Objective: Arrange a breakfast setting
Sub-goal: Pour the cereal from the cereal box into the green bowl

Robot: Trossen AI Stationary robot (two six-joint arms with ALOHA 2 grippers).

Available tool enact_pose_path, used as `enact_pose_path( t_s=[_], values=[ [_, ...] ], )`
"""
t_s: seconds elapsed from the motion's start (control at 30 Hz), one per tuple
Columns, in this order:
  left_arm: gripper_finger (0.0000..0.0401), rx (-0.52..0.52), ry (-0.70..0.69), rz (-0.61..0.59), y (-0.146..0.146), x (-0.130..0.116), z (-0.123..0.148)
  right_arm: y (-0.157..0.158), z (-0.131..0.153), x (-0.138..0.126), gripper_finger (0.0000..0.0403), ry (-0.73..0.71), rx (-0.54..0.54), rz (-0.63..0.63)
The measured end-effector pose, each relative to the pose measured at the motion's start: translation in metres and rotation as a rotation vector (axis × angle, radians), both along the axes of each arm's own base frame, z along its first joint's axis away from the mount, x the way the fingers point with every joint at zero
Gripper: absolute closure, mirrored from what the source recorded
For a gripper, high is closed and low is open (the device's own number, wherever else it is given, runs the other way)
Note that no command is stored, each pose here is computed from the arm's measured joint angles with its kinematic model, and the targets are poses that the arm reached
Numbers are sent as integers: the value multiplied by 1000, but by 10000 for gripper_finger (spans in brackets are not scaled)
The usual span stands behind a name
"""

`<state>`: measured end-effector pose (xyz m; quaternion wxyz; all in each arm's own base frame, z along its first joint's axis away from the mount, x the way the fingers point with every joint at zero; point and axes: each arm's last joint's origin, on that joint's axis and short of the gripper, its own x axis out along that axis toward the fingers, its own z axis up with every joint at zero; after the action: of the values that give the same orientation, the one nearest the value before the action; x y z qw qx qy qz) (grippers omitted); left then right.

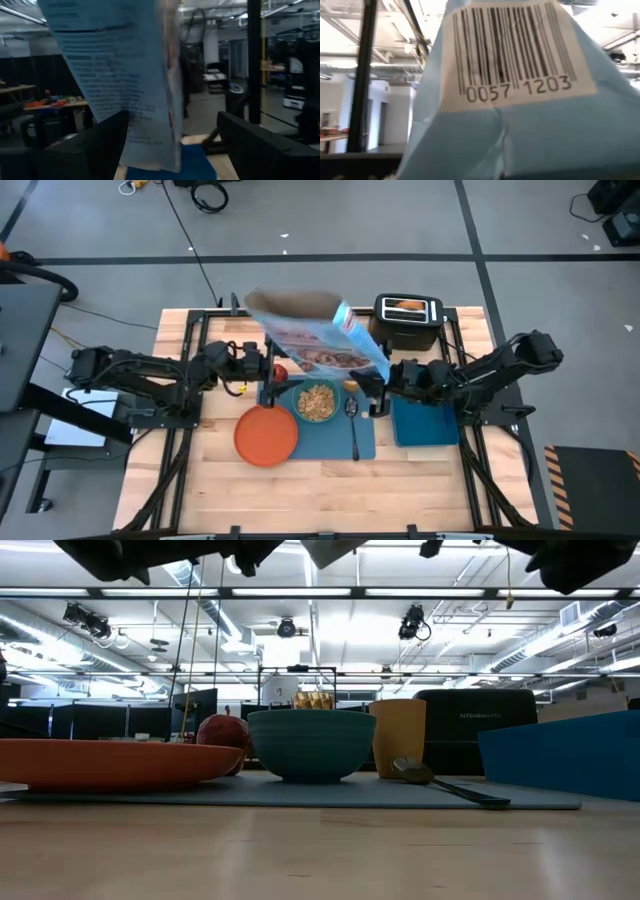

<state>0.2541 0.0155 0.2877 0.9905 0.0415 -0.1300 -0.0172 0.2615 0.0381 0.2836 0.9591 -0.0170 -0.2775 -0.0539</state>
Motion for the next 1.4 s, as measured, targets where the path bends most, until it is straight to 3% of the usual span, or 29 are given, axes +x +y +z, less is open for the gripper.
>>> enact_pose_path(
  t_s=[0.33, 0.57, 0.77, 0.9, 1.1, 1.4],
  values=[
    [85, -45, -21, 57, 17, -5, 5, 10, 2, -1, 265, -20, -54, 77],
    [85, 7, -102, -95, 12, -8, 13, 4, -2, 3, 267, 4, -55, 55],
    [99, -49, -195, -129, 11, -12, 22, -7, -4, 6, 268, 33, -32, 21],
    [137, -69, -226, -140, 11, -15, 26, -9, -6, 7, 268, 58, -29, 6],
    [235, -79, -224, -111, 19, -18, 27, -10, -8, 8, 262, 78, -13, -29],
    [358, -64, -175, -89, 33, -21, 25, -10, -10, 8, 180, 117, -10, -48]
  ],
)
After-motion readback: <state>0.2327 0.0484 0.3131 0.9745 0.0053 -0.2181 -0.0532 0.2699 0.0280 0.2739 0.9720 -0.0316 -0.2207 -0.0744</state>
